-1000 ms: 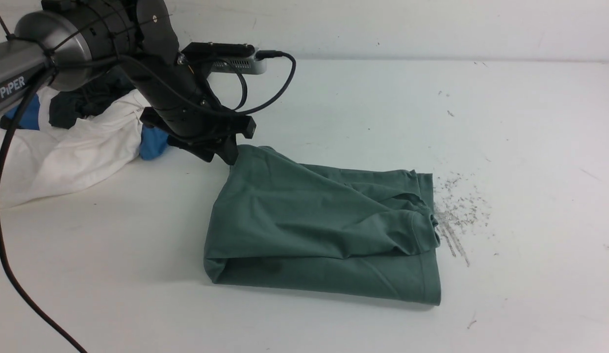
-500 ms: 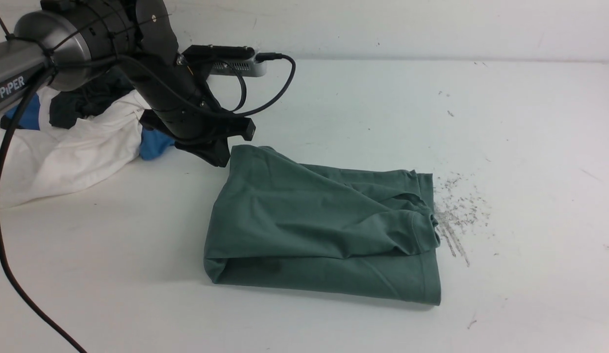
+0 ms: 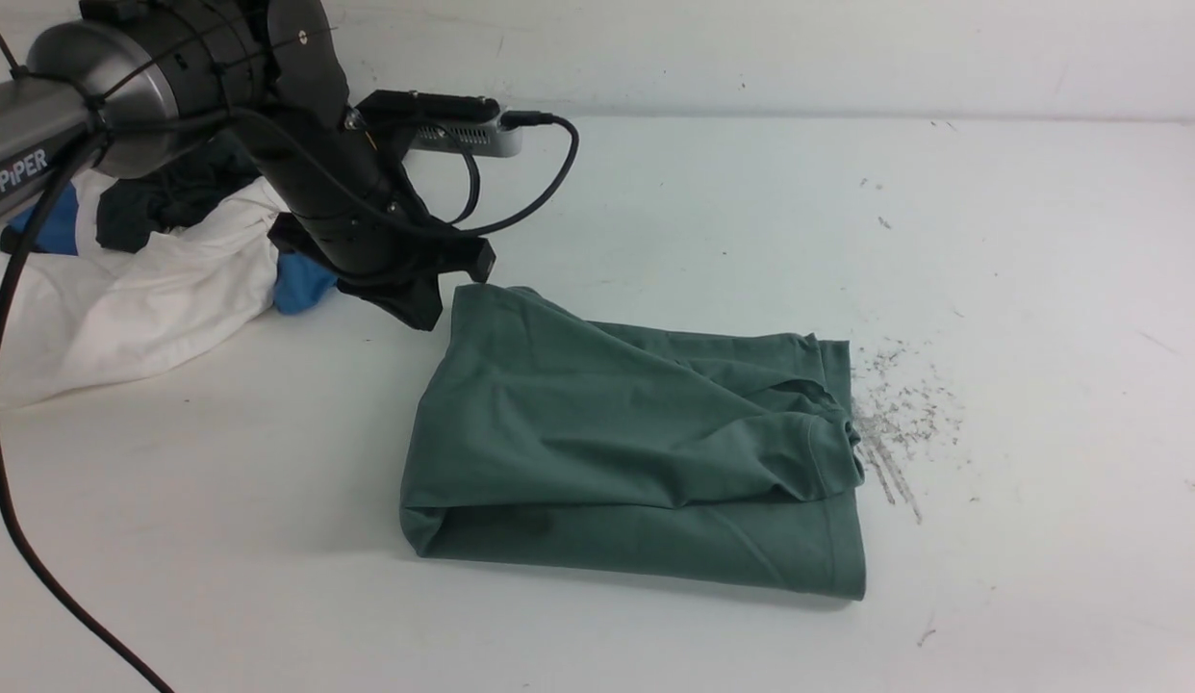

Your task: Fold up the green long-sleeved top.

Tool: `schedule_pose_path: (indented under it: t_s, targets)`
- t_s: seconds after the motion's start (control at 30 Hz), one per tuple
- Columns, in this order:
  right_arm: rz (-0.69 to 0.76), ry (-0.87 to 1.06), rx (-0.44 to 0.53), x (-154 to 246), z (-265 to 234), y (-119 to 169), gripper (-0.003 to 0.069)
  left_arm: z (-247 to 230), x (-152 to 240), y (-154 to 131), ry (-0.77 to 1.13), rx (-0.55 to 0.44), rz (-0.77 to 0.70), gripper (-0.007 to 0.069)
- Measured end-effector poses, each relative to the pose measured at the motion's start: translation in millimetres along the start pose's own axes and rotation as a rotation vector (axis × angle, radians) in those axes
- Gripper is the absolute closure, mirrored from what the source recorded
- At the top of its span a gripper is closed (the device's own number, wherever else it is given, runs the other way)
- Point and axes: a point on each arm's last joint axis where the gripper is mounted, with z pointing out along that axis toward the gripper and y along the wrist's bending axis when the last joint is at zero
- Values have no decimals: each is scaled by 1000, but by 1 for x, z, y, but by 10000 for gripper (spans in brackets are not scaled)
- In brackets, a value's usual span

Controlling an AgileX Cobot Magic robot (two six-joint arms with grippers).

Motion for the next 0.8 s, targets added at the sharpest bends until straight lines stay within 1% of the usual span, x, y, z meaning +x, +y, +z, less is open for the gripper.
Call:
schedule_pose_path:
  t_s: [0.1,0.13,0.17,0.2,0.23,0.3,0.37,0.53,0.67,0.77,0.8]
  targets:
    - [-36,56,16,18,4,-3,673,-21,8,-2,37,-24,34,629]
    - [-45,59,19,19,4,-4,673,-21,8,-1,37,-26,35,629]
    - [-81,106,31,33,7,-6,673,-38,12,-3,43,-40,48,629]
    - [-86,107,32,33,7,-7,673,-39,13,-3,42,-41,51,629]
    - [-119,157,36,46,9,-9,673,-53,15,-5,23,-51,58,629]
    - [-139,192,29,55,10,-10,673,-65,17,-7,5,-56,63,629]
    - [-170,247,-11,70,11,-10,673,-81,20,-9,-28,-67,70,629]
    - [-189,226,-89,71,11,-6,673,-108,31,-14,-79,-72,49,629]
    - [-190,216,-94,71,12,-6,673,-123,45,-18,-98,-73,38,629]
    - [-191,213,-93,70,12,-6,673,-138,67,-22,-107,-75,33,629]
    - [-191,214,-93,71,12,-6,673,-147,81,-24,-116,-80,36,629]
